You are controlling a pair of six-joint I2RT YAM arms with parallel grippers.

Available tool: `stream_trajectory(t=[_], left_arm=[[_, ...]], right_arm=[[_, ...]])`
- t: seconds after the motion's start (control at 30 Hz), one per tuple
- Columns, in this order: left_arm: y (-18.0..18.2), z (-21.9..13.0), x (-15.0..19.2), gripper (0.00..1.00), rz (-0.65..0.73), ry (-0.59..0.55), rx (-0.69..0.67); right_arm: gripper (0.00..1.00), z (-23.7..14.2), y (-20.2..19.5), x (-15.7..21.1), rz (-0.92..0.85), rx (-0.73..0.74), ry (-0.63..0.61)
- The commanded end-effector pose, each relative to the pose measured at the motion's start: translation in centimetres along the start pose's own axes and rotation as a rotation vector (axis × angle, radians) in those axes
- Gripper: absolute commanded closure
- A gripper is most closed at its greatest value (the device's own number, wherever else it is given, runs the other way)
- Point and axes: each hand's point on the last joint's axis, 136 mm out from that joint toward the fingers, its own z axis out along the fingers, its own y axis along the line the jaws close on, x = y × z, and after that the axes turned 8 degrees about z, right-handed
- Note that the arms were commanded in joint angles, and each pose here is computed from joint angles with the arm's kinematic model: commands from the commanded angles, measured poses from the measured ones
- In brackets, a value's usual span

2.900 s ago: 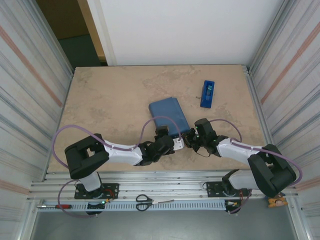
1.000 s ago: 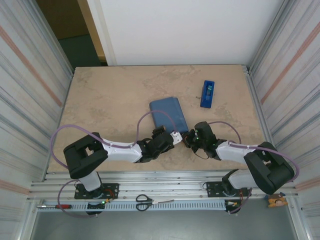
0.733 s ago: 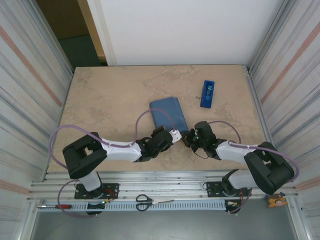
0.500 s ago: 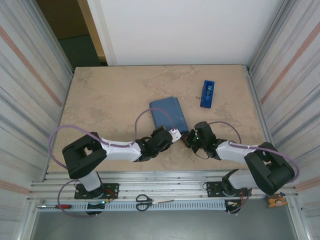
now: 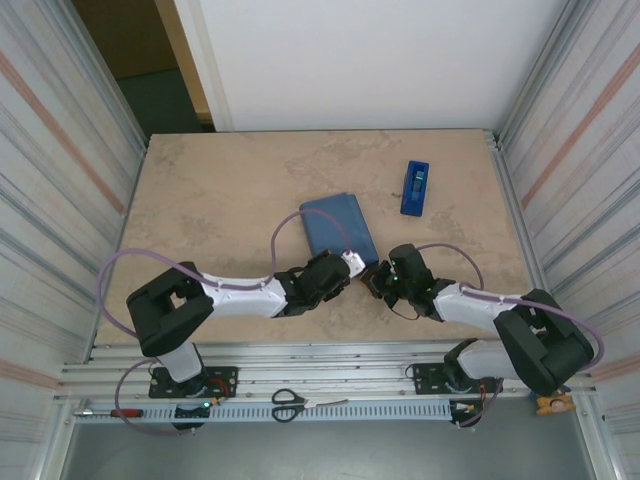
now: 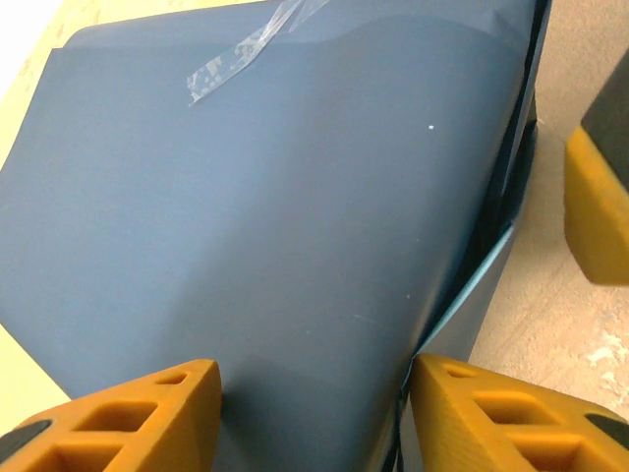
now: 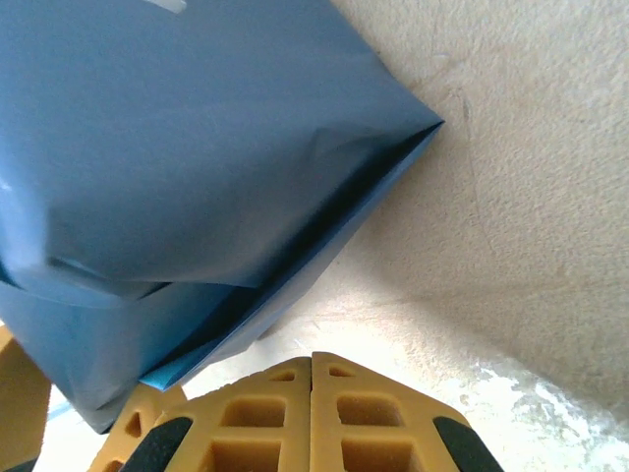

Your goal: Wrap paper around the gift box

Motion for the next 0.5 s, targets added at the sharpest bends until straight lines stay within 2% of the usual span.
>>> stream_trajectory(t=[0.0, 0.33, 0.47], left_arm=[[-3.0, 0.9, 2.7, 0.46, -0.006, 0.095, 0.128], [-2.8, 0.6, 2.8, 0.46, -0.014, 0.100, 0.119], [-2.1, 0.0, 2.2, 0.38, -0.020, 0.065, 0.105]], right_arm=[[0.99, 0.4, 1.5, 0.2, -0.013, -0.034, 0.013], [1.00, 0.8, 4.5, -0.7, 0.015, -0.152, -0.028], [1.00, 0.7, 4.4, -1.3, 0.024, -0.150, -0.051]])
